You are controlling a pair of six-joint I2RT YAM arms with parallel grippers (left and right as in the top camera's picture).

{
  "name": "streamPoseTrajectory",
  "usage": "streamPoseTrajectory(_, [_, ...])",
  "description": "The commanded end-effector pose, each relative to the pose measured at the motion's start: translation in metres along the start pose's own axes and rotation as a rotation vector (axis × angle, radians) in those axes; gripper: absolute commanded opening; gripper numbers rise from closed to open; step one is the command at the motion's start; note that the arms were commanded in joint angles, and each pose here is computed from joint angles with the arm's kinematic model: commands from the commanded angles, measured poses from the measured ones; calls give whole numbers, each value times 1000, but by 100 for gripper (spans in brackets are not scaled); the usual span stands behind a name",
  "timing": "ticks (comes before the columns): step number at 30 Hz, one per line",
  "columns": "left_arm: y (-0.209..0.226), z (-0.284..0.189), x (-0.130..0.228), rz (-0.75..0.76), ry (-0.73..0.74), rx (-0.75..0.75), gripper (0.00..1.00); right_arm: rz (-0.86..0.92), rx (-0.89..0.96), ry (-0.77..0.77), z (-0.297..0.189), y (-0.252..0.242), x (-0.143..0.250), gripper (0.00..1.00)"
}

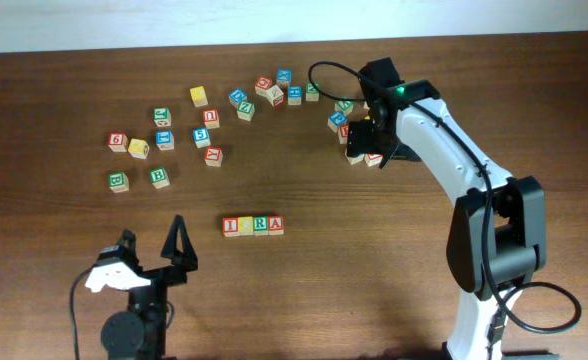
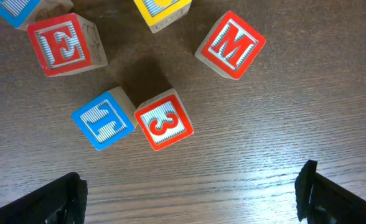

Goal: Spell out ICRA

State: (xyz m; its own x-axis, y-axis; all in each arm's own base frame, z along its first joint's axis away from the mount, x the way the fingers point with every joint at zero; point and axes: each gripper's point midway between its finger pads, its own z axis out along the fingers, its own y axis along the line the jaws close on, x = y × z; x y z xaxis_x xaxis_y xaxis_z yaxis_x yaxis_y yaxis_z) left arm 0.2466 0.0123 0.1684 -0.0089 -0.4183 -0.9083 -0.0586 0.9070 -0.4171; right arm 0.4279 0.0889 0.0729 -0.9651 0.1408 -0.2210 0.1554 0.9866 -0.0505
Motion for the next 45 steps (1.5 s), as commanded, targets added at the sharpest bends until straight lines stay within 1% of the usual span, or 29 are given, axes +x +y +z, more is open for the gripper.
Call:
streamPoseTrajectory(1, [3,-1,11,-2,45,-12,99,9,-1,-28,-9,-2,-7,99])
streamPoseTrajectory(26, [4,-1,12,-2,47,-13,99,9,-1,-28,-9,-2,-6,99])
streamPoseTrajectory(30, [8,-1,10,0,34,-40,100,9,-1,-28,-9,-2,-7,98])
streamPoseTrajectory(35, [8,-1,10,213,41,-36,100,9,-1,-28,-9,-2,-7,98])
streamPoseTrajectory(43, [9,0,11,230,44,-38,99,9,-1,-28,-9,-2,-6,98])
streamPoseTrajectory(45, [9,0,11,298,45,-36,99,9,-1,-28,-9,-2,-6,98])
